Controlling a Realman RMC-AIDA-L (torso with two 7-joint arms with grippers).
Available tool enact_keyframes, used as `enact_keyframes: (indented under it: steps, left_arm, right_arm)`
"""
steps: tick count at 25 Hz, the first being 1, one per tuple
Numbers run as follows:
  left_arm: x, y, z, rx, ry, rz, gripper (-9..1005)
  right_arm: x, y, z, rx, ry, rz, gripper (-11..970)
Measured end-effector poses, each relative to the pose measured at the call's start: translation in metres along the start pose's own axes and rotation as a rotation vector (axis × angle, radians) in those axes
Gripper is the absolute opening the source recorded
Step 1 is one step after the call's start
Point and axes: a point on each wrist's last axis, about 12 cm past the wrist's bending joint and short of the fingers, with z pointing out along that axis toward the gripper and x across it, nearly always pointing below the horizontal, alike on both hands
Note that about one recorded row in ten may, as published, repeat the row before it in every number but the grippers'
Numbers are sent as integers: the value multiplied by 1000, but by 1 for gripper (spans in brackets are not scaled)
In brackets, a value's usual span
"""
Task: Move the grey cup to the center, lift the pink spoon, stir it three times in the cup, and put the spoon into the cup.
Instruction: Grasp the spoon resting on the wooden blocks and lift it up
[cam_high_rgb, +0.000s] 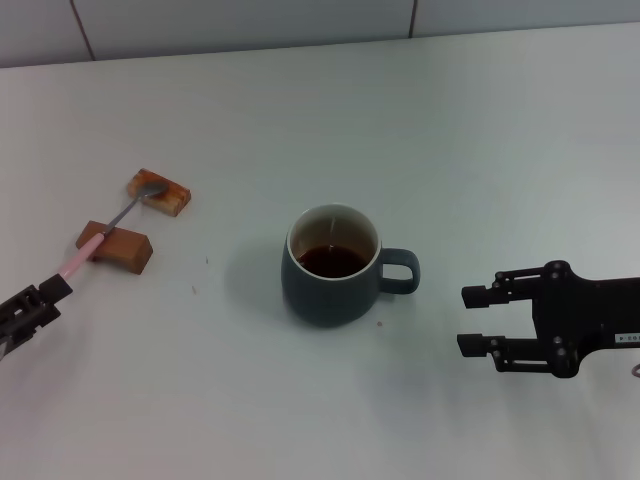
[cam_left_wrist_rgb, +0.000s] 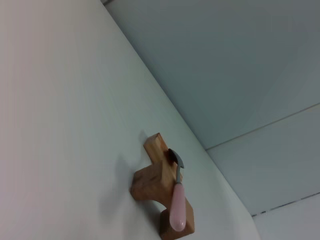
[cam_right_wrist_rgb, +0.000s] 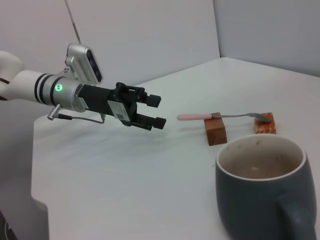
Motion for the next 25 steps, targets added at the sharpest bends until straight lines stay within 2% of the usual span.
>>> enact_keyframes:
  steps: [25]
  left_arm:
    - [-7, 4, 11, -50, -12, -62, 738]
  right_arm:
    - [-1, 2, -1, -7, -13, -1, 565]
